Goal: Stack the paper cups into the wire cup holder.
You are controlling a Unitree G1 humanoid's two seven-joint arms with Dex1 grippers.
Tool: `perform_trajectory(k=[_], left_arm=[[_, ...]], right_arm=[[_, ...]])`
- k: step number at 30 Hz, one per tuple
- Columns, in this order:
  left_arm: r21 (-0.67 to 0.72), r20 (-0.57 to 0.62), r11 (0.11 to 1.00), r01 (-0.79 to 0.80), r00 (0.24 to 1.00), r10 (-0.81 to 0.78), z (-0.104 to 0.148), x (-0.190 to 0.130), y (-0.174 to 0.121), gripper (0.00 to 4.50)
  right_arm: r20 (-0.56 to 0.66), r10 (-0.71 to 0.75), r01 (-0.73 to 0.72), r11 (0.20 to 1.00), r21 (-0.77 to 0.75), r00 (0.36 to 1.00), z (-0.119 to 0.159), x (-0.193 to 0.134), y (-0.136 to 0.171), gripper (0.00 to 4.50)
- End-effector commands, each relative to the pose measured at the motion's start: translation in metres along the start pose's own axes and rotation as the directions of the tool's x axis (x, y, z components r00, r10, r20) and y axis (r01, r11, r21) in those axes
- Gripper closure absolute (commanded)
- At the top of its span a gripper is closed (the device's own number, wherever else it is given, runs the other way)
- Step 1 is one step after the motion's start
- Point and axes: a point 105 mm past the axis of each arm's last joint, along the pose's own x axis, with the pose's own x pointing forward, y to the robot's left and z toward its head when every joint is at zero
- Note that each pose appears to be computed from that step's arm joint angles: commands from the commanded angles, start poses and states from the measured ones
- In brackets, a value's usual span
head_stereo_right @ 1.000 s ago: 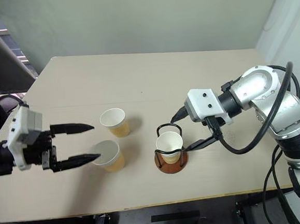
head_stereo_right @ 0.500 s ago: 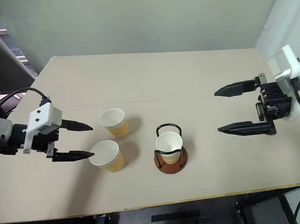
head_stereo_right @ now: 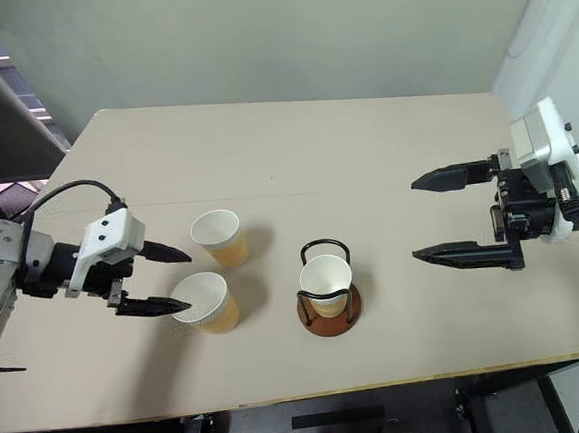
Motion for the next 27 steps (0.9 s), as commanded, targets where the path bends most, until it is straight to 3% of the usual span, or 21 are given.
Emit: perform_trajectory(k=[1, 12, 15, 20, 27], left_arm=[[0.035, 0.002, 0.999, -0.006, 1.0, 0.006, 0.009, 0.0, 0.003, 0.59], [0.049, 0.005, 0.999, 0.009, 1.0, -0.009, 0.014, 0.002, 0.005, 4.43], [0.062, 0.017, 0.998, 0.015, 1.0, -0.016, 0.019, 0.0, 0.004, 4.48], [0.142, 0.116, 0.987, 0.079, 0.989, -0.096, 0.05, 0.0, -0.001, 4.48], [0.418, 0.294, 0.905, 0.075, 0.932, -0.213, 0.146, -0.003, 0.016, 4.48]], right_arm=[[-0.007, -0.03, 0.03, 0.998, -0.054, 1.0, 0.009, -0.006, 0.002, 0.0], [-0.025, -0.05, 0.048, 0.997, -0.053, 0.998, 0.006, -0.007, 0.001, 0.0], [-0.027, -0.051, 0.049, 0.997, -0.056, 0.998, 0.005, -0.007, 0.0, 0.0], [-0.032, -0.051, 0.049, 0.997, -0.057, 0.998, 0.005, -0.007, -0.001, 0.0], [-0.033, -0.065, 0.064, 0.996, -0.057, 0.997, 0.011, -0.015, -0.001, 0.0]])
